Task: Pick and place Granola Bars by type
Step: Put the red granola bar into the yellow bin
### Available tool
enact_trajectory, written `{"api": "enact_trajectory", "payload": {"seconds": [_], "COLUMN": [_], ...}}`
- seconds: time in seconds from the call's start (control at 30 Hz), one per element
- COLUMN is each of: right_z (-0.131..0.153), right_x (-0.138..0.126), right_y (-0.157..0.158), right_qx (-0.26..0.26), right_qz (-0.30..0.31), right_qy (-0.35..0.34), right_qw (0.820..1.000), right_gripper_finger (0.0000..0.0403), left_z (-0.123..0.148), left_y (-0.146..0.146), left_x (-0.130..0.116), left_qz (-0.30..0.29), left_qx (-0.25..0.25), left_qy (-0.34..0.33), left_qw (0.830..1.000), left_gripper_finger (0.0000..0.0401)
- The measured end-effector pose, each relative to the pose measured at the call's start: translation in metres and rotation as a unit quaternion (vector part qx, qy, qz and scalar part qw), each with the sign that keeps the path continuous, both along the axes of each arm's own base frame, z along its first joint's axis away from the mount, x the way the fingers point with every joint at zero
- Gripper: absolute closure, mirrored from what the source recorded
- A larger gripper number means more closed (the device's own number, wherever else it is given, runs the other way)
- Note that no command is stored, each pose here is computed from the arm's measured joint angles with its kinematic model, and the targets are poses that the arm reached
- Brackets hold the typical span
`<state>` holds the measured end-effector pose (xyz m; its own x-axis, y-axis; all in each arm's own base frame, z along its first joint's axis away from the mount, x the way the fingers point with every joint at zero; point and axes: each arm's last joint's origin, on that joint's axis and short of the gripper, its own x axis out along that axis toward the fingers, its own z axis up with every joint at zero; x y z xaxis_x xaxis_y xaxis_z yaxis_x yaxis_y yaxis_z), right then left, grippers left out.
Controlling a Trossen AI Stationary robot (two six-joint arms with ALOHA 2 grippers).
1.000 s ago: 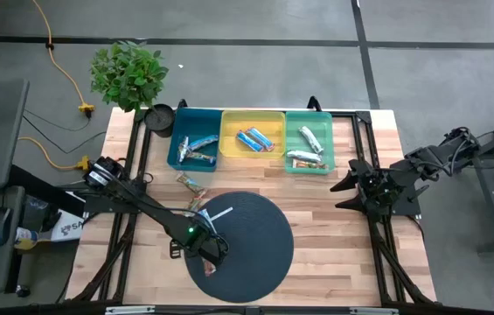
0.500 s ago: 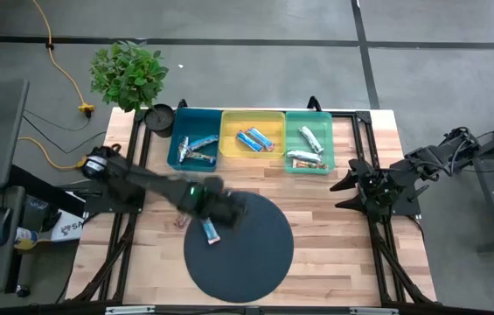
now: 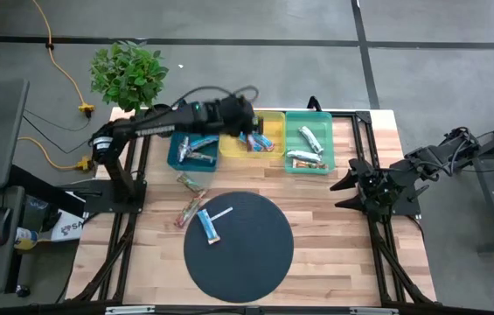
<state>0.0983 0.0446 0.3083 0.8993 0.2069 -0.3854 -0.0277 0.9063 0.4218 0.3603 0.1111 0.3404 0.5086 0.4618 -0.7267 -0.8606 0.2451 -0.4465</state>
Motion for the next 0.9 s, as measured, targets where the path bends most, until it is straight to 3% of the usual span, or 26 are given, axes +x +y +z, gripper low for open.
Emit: {"api": "enact_trajectory", "payload": {"seconds": [0.17,0.37,0.6,0.9], "right_z": [0.000,-0.001,-0.001,-0.001], "right_x": [0.000,0.000,0.000,0.000], "right_y": [-0.001,-0.001,-0.001,-0.001], "right_qx": [-0.001,0.001,0.011,0.014], "right_qz": [-0.012,-0.022,-0.028,-0.027], "right_qy": [-0.001,0.001,0.003,0.005], "right_qw": [1.000,1.000,1.000,1.000], "right_gripper_finger": [0.0142,0.0142,0.0142,0.0142], "left_z": [-0.012,-0.051,-0.097,-0.108], "left_y": [0.048,0.082,0.089,0.092], "left_x": [0.005,0.016,0.033,0.036], "left_qz": [-0.023,-0.044,-0.063,-0.053], "left_qx": [0.019,-0.008,-0.039,-0.035], "left_qy": [-0.010,0.019,0.062,0.078], "left_qw": [0.999,0.999,0.995,0.995], "left_gripper_finger": [0.0309,0.0309,0.0309,0.0309]}}
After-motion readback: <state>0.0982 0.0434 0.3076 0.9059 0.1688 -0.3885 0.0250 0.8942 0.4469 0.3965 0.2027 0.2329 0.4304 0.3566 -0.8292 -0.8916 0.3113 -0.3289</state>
